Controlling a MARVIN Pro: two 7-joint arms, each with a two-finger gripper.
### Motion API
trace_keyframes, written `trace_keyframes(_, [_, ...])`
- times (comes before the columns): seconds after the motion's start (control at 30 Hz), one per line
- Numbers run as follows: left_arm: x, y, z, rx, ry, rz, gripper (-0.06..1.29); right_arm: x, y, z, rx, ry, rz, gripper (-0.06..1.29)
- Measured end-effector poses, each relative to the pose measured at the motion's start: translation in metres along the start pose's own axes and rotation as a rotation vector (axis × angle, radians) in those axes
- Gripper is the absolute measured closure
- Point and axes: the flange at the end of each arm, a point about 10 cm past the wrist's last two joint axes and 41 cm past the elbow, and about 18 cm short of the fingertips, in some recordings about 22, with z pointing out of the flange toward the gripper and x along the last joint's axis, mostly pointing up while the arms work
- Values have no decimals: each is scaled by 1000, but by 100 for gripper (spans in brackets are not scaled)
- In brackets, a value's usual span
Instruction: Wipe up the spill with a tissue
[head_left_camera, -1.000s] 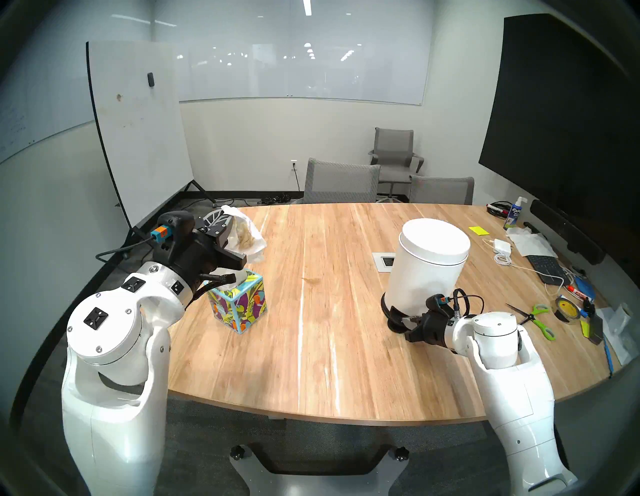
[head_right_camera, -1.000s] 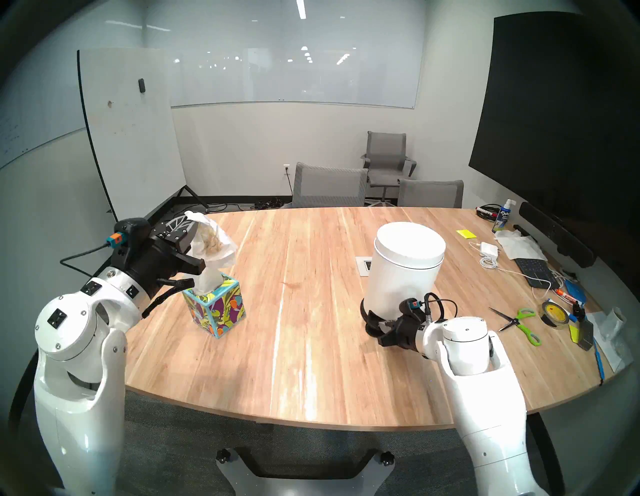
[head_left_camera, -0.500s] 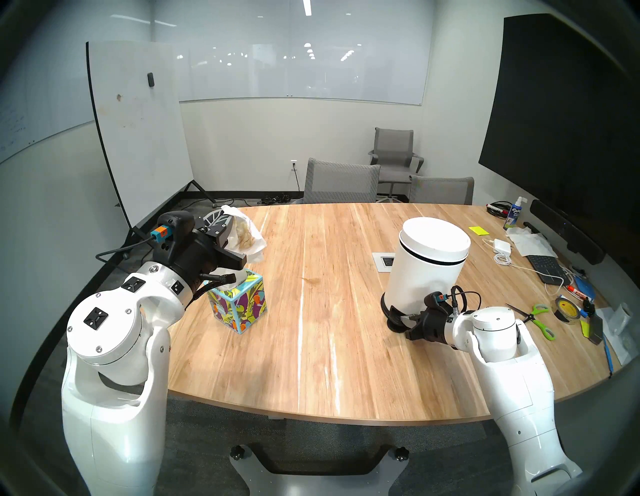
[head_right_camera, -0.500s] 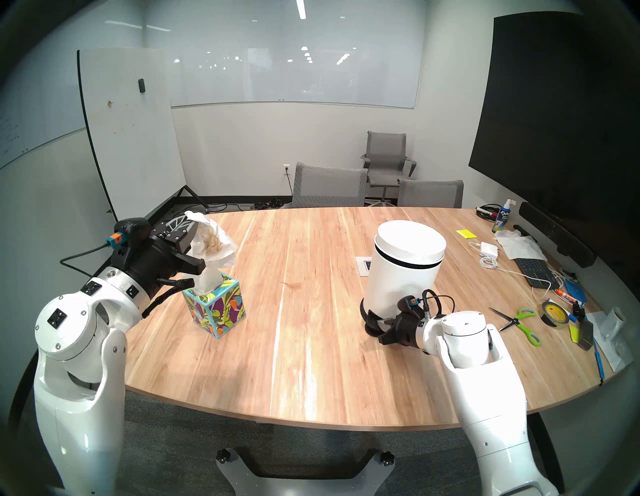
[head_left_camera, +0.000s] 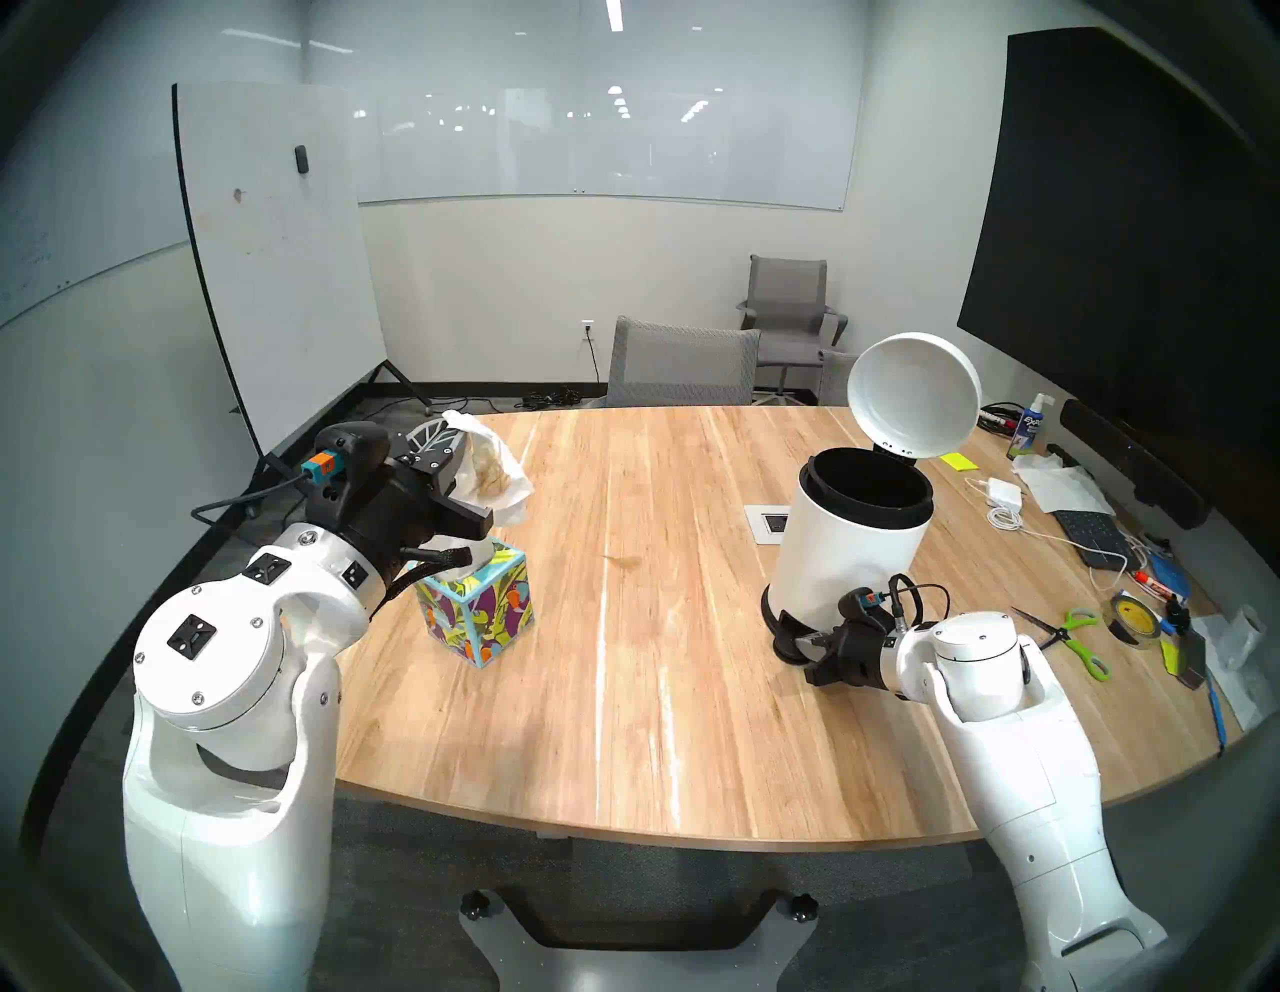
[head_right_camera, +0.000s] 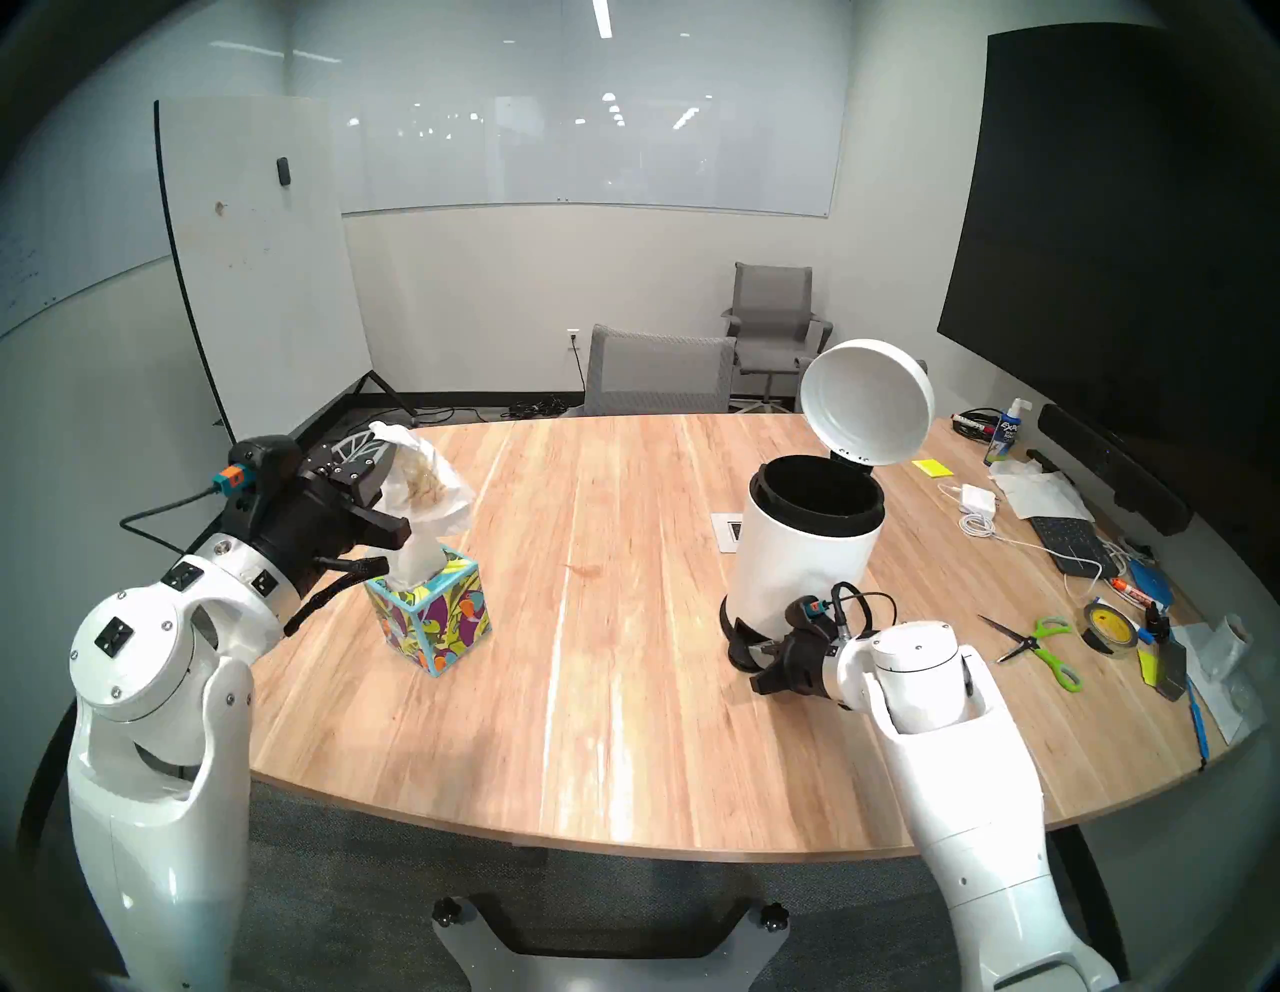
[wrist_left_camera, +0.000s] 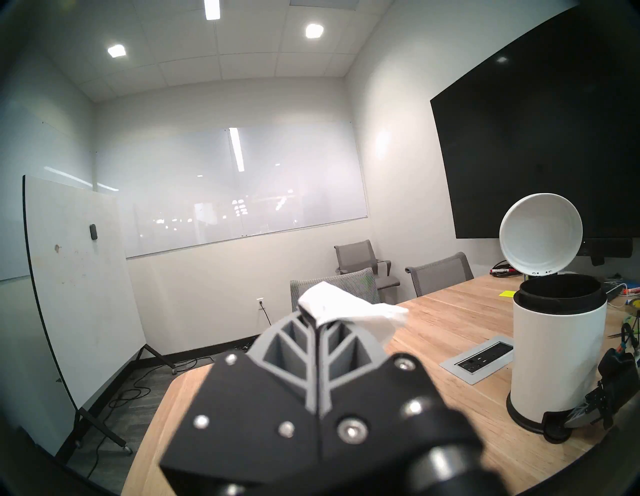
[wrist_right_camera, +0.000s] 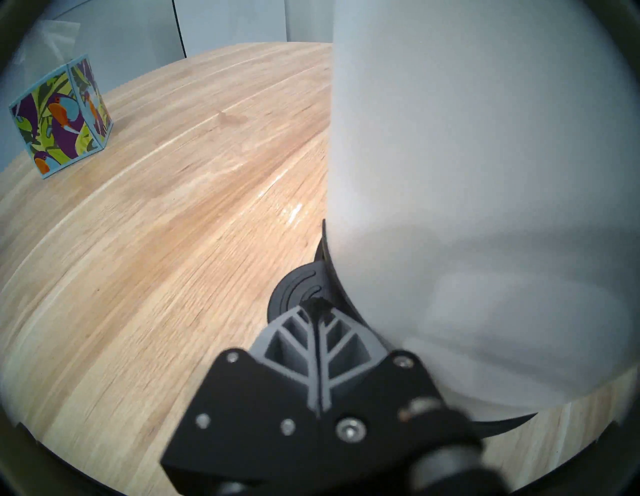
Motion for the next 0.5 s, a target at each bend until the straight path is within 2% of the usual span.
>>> trace_keyframes(0.5, [0, 0, 0, 0, 0, 0, 125, -2, 0, 1, 12, 8, -20, 125])
